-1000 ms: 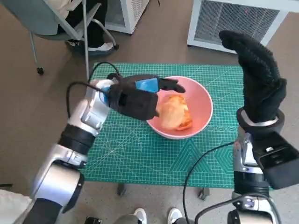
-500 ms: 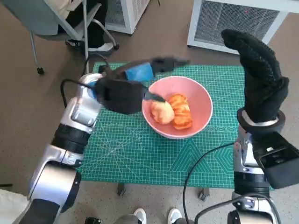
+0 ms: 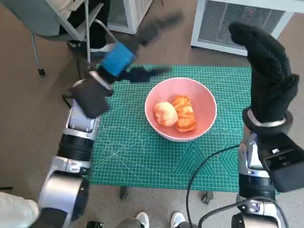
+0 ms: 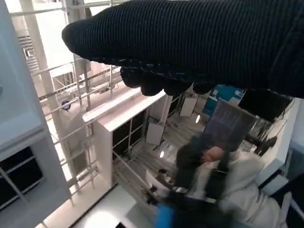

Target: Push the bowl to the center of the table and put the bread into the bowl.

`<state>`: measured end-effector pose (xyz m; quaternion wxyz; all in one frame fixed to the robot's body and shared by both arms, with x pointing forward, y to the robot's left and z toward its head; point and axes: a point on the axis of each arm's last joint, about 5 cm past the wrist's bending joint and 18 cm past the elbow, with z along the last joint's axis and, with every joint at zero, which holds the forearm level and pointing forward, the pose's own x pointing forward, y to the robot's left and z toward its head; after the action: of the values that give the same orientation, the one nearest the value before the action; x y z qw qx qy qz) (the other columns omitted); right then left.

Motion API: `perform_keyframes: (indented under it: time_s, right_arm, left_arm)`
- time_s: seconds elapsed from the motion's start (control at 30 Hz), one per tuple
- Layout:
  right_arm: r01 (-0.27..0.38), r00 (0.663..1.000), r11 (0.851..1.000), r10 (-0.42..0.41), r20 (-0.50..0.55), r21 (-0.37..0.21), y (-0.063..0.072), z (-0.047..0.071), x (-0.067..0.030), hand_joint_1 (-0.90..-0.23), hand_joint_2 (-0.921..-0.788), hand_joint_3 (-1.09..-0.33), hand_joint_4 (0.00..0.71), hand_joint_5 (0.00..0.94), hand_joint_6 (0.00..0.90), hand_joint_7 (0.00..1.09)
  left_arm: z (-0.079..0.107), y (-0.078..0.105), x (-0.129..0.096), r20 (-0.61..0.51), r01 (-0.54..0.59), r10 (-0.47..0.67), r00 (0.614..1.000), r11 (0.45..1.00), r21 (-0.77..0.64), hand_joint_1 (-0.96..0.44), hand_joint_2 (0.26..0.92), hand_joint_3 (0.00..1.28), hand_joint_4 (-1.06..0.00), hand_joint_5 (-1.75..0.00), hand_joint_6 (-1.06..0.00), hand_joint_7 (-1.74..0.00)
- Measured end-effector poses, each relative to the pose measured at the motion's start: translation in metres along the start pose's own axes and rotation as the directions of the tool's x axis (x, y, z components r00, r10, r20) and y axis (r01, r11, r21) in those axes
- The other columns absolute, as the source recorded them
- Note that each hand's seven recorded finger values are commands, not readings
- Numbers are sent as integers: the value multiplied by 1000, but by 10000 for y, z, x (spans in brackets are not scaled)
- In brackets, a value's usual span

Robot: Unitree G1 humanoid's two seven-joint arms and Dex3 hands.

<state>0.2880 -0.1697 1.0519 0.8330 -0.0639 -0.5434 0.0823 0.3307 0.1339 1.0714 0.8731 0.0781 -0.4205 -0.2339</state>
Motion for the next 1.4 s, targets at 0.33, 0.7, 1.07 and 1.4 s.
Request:
perform_keyframes:
  time_s: [0.33,0.7,1.07,1.4]
  right_arm:
    - [-7,1000,1000,8,8,-19,20,69,157,-629,-921,-711,303,0,49,638]
    - [-29,1000,999,29,8,-26,9,90,199,-626,-921,-706,288,0,45,649]
    - [-48,999,998,48,13,-28,17,91,201,-597,-921,-712,280,0,39,653]
    - [-52,999,998,52,9,-30,12,100,203,-611,-921,-711,280,0,40,656]
  left_arm:
    - [37,-102,11,184,-136,181,966,963,-234,-611,921,586,-189,-6,0,-650]
    - [41,-91,-5,223,-130,179,958,967,-218,-599,921,592,-203,-16,1,-607]
    - [58,-111,12,237,-84,133,962,975,-203,-603,921,592,-201,-17,1,-606]
    - [33,-118,-25,222,-63,106,969,980,-190,-594,921,585,-191,-13,1,-609]
